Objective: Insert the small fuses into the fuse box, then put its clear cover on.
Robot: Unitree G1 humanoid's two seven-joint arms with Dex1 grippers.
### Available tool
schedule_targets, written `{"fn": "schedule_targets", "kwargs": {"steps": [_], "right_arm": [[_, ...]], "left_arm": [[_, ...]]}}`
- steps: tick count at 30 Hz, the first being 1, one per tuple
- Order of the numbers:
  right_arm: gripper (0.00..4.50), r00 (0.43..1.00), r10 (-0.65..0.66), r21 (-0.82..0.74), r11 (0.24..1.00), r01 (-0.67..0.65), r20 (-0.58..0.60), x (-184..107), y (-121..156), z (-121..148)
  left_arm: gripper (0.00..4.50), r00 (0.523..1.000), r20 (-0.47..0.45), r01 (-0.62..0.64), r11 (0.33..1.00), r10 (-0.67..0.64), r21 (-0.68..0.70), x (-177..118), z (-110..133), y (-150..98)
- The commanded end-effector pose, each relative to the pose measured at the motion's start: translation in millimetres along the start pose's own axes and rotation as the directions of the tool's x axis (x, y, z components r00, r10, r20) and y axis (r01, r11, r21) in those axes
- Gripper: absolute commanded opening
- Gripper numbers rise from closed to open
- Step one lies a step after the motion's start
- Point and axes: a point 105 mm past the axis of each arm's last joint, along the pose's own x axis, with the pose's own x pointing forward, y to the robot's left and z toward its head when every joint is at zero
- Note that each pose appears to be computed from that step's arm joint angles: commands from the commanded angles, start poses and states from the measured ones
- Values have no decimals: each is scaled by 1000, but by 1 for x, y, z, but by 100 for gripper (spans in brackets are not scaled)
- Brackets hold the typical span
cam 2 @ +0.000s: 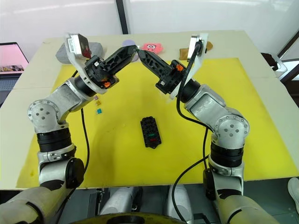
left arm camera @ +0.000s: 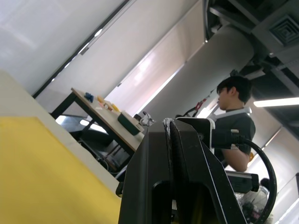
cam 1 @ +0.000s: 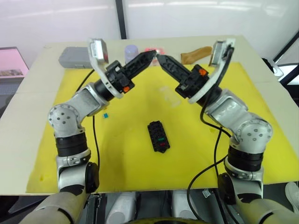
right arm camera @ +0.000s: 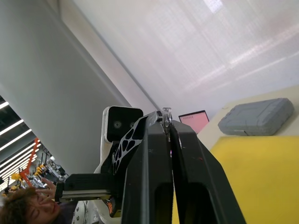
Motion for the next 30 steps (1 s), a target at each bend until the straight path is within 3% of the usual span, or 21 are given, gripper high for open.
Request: {"fn": "schedule_targets", "kwargs": {"steps": [1,6,7,9,15,16,18,21,24,27,30], "right_arm": [[4,999,45,-22,999,-44,10,0,13,4],[4,999,48,-19,999,-47,12,0,15,5],[0,999,49,-12,999,-49,17,0,15,7],[0,998,53,8,999,-54,27,0,17,10],[0,996,84,46,995,-85,7,-7,26,21],[0,997,82,39,996,-82,-9,-9,27,21],[0,982,29,-138,989,-56,-185,-18,22,9],[0,911,-26,-318,941,-117,-411,-33,18,-5],[0,850,-31,-378,904,-201,-527,-41,17,-12],[0,708,-90,-464,811,-356,-701,-54,8,-36],[0,600,-141,-498,718,-485,-787,-61,-7,-54]], "left_arm": [[0,1000,1,29,999,-29,13,2,0,-8],[0,999,-26,44,999,-44,-11,0,-2,-8],[67,997,-37,64,998,-65,-29,-3,-1,-11],[142,994,-68,86,996,-88,-34,-9,0,-16],[446,963,-269,40,998,-28,39,-48,6,-24],[446,955,-295,29,999,-16,37,-52,6,-25],[446,915,-397,-31,993,75,116,-73,-10,-19],[446,864,-479,-49,973,156,227,-93,-31,-13],[446,814,-546,2,938,200,345,-104,-48,-6],[446,752,-615,104,880,236,464,-106,-66,4],[446,682,-671,225,790,291,571,-109,-86,16]]}}
